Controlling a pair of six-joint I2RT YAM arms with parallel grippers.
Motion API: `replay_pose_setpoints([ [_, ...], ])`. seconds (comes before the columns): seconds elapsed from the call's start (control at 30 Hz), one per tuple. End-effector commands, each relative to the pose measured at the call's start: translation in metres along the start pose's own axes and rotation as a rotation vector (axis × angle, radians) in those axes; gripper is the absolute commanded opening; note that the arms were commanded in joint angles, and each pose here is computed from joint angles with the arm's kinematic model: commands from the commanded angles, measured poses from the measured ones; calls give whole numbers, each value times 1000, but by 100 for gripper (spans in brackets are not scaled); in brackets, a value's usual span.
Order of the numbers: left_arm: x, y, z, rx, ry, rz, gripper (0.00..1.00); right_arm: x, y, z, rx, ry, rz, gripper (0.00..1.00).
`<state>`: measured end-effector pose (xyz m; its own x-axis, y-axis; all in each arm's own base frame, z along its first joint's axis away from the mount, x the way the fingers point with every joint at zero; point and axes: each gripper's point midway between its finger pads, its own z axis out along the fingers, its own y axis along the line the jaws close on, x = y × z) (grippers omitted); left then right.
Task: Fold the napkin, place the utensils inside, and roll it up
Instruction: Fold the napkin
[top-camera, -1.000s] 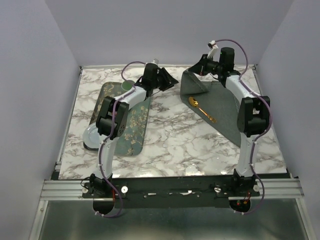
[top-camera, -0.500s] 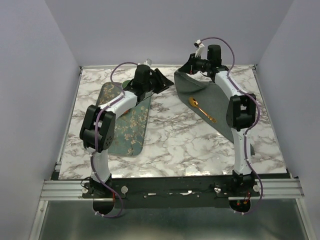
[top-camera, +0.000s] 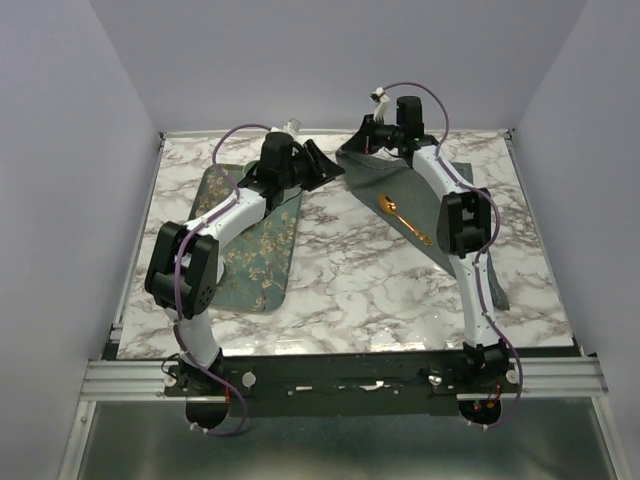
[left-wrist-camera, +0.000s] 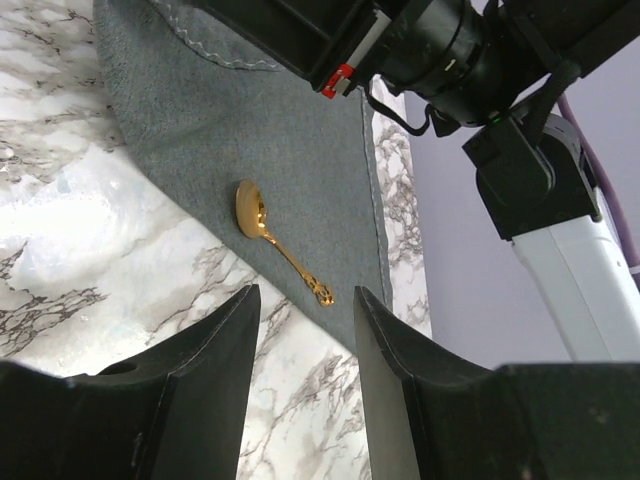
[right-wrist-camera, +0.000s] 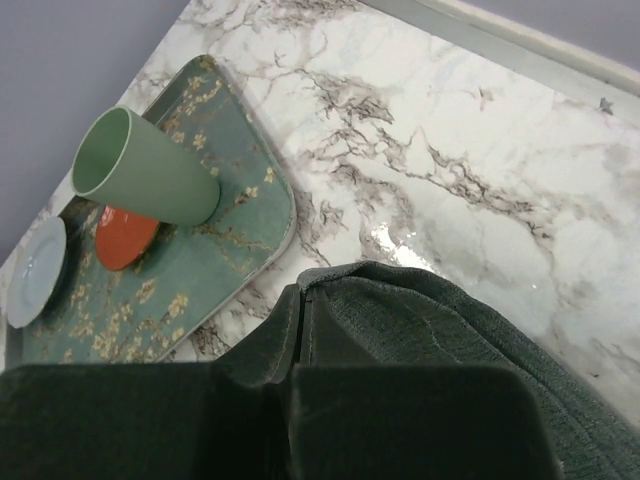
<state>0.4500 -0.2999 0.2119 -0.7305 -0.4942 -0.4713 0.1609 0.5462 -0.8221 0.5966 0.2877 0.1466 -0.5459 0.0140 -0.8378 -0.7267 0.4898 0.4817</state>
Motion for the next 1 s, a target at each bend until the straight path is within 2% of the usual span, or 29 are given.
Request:
replay_pose_setpoints([
  [0.0, -3, -14, -16, 36, 10, 34, 52, 2, 7, 7, -25, -8, 67, 3],
  [0.13, 1, -11, -17, 43, 19, 31, 52, 1, 17, -8, -12, -3, 125, 2],
  [0.27, 8, -4, -14, 43, 31, 11, 52, -16, 29, -42, 40, -30, 165, 1],
  [0.4, 15, 0, -11, 55, 45, -20, 52, -13, 25, -83, 89, -19, 207, 1],
  [0.77, 18, -13, -16, 100, 74, -10, 52, 67, 15, -155, 186, 82, 307, 1],
  [0.97, 19, -17, -18, 113, 85, 0, 52, 77, 20, -180, 208, 72, 339, 1],
])
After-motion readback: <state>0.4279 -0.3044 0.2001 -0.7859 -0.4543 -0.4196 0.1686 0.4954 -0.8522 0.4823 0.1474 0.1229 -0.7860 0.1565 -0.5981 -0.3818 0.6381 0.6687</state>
